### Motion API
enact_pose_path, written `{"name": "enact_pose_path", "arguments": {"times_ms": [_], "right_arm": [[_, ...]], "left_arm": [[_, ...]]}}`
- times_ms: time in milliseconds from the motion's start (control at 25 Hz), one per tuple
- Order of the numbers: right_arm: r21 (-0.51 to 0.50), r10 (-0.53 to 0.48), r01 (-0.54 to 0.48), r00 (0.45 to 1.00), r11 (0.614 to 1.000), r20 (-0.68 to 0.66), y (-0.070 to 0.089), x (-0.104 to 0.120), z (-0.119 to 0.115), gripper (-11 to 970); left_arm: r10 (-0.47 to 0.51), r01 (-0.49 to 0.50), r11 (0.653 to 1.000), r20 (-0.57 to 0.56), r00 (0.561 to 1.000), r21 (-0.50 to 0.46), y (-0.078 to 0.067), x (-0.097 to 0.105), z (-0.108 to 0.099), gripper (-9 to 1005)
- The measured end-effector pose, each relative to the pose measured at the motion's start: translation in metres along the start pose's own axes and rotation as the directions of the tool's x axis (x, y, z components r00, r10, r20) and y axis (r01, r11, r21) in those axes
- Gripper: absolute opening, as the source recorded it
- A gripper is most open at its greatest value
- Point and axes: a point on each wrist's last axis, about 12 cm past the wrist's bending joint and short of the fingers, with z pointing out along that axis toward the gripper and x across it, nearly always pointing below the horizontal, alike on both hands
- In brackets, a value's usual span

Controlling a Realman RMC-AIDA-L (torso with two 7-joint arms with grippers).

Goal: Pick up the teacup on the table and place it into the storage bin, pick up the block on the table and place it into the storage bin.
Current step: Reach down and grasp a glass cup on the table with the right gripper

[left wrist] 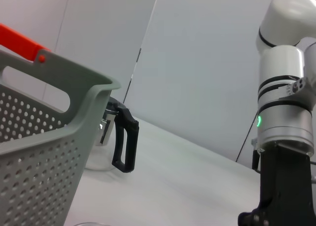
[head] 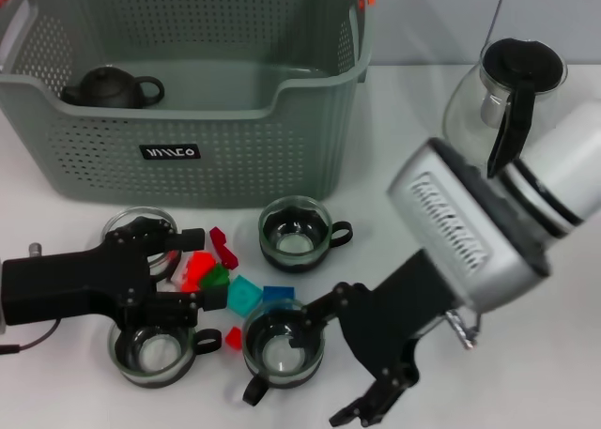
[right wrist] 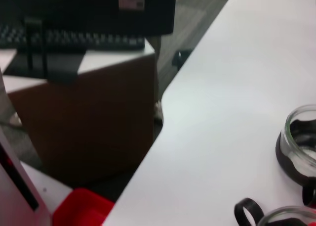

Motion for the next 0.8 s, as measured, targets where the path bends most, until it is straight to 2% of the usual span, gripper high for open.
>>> {"name": "enact_pose_path", "arguments": {"times_ms": [280,800], "right_arm": [[0.026,-0.053,0.056,0.991,0.998,-0.122,-0.010,-0.016,0.019,896],[0.045,-0.087,0.101,0.966,0.994,-0.242,-0.015,-0.027,0.050,885]], "left_arm": [[-0.001,0.001,1.000,0.005,1.000,-0.007,0.000,0.001,-0.001,934],[0.027,-0.027,1.000,0.002,1.000,-0.011,0.000,0.000,-0.003,934]]}}
